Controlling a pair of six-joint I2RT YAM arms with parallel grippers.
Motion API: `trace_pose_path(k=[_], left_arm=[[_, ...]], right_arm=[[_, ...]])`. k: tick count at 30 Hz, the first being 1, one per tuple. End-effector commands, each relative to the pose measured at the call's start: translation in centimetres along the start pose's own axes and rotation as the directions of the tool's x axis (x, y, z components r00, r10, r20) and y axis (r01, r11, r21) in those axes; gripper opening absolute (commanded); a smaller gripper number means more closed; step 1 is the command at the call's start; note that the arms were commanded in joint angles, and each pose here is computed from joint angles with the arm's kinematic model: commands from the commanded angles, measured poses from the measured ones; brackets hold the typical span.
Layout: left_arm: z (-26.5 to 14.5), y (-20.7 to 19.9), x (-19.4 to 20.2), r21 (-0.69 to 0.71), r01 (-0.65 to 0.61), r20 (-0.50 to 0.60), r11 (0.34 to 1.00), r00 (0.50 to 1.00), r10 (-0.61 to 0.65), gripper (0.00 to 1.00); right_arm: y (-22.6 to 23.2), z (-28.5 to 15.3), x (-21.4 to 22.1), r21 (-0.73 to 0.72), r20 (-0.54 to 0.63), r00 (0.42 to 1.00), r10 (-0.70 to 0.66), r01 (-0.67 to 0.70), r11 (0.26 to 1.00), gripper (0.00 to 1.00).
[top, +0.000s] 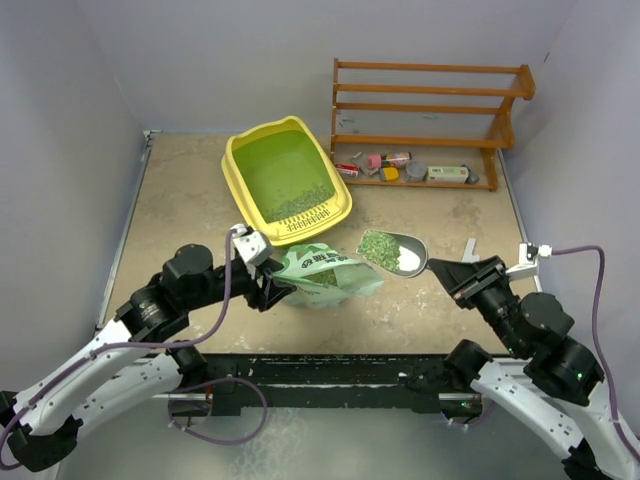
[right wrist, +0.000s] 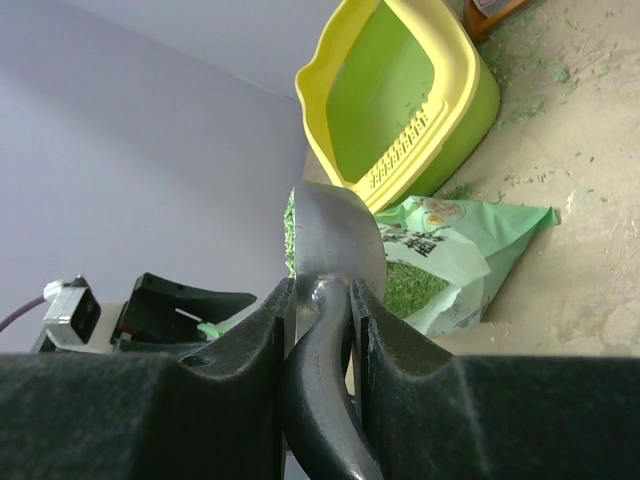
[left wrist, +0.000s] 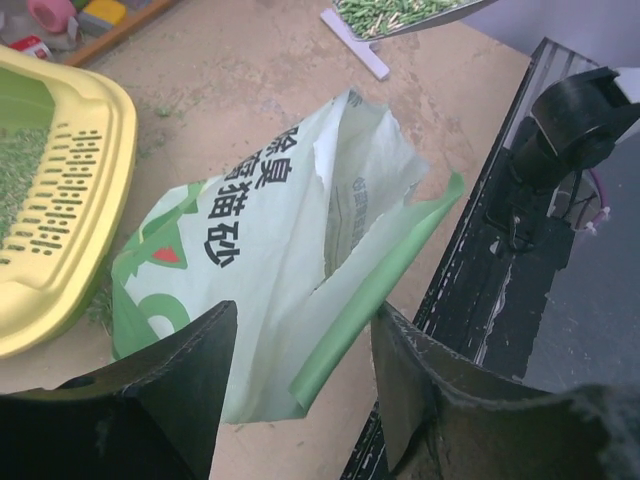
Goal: Fill the litter box with clean litter
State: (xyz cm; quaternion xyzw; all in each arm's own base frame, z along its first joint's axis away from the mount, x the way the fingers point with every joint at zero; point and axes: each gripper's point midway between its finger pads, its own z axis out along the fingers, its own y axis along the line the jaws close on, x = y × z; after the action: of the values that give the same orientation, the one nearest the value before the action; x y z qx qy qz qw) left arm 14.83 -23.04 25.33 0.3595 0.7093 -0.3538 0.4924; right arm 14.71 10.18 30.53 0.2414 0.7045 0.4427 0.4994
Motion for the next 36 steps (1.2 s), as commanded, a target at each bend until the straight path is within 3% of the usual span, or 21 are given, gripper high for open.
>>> trace_pose_path(k=[1,6,12,20,29,36], left_arm=[[-1.8,-0.1,-4.8,-0.031,-0.055,0.139,0.998,0.989,0.058,0.62],[-3.2,0.8,-7.2,-0.111,-0.059,0.201,0.992,0.976,0.081,0.66],[-4.9,3.5,-9.7,-0.285,-0.043,0.261,0.957,0.958,0.121,0.62],[-5.9,7.6,-9.9,-0.504,-0.042,0.227,0.863,0.957,0.180,0.58],[-6.2,9.7,-8.8,-0.602,-0.072,0.180,0.795,0.958,0.223,0.58],[-6.7,10.8,-8.0,-0.654,-0.085,0.160,0.752,0.955,0.248,0.58]], right_arm=[[5.7,0.0,-3.5,-0.135,0.095,0.995,0.029,-0.016,0.991,0.00],[7.5,1.3,-3.9,-0.130,0.101,0.995,-0.002,0.015,0.991,0.00],[9.4,3.5,-4.0,-0.126,0.104,0.995,-0.011,0.024,0.992,0.00],[12.7,6.2,-4.7,-0.155,0.132,0.991,0.023,-0.002,0.988,0.00],[15.5,10.9,-4.4,-0.162,0.132,0.991,0.016,0.006,0.987,0.00],[15.0,15.3,-6.0,-0.170,0.097,0.992,0.077,-0.060,0.984,0.00]])
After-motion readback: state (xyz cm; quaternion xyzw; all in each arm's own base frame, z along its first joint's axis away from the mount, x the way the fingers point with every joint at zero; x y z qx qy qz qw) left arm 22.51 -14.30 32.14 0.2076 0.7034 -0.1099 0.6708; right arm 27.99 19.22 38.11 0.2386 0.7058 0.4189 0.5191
